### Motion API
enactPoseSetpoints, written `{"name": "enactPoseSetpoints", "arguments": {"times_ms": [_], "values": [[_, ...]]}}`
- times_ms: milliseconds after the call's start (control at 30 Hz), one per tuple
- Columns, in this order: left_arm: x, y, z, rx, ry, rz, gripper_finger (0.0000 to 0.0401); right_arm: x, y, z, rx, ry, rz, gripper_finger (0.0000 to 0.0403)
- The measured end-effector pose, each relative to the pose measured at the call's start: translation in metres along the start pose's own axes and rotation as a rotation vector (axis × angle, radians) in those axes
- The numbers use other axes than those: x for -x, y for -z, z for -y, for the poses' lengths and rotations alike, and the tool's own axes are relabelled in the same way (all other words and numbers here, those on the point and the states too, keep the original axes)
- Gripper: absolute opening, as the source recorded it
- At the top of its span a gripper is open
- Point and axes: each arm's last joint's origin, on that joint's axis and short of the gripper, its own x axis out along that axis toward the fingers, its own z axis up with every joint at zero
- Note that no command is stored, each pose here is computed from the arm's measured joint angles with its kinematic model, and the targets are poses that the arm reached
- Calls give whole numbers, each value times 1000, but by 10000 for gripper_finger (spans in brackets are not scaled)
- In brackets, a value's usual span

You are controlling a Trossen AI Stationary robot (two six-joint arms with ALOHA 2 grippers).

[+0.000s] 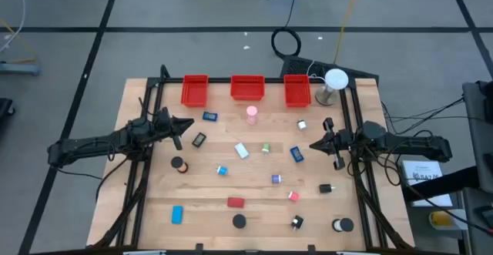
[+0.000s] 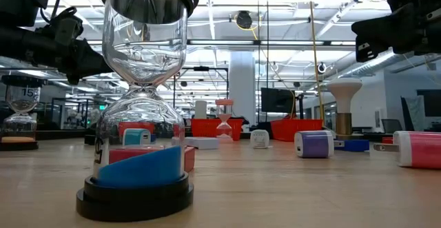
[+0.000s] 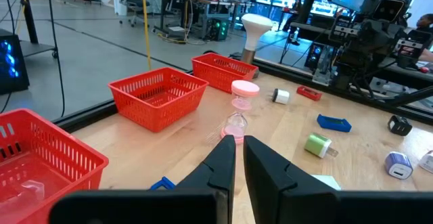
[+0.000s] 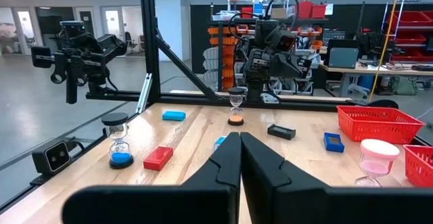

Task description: Pick & Place Office items

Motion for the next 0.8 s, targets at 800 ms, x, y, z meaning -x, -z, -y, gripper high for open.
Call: {"name": "enactPoseSetpoints", "arguments": {"times_ms": [800], "values": [[0, 0, 0, 0, 0, 0, 31, 0, 1, 0, -2, 1, -12, 0]]}}
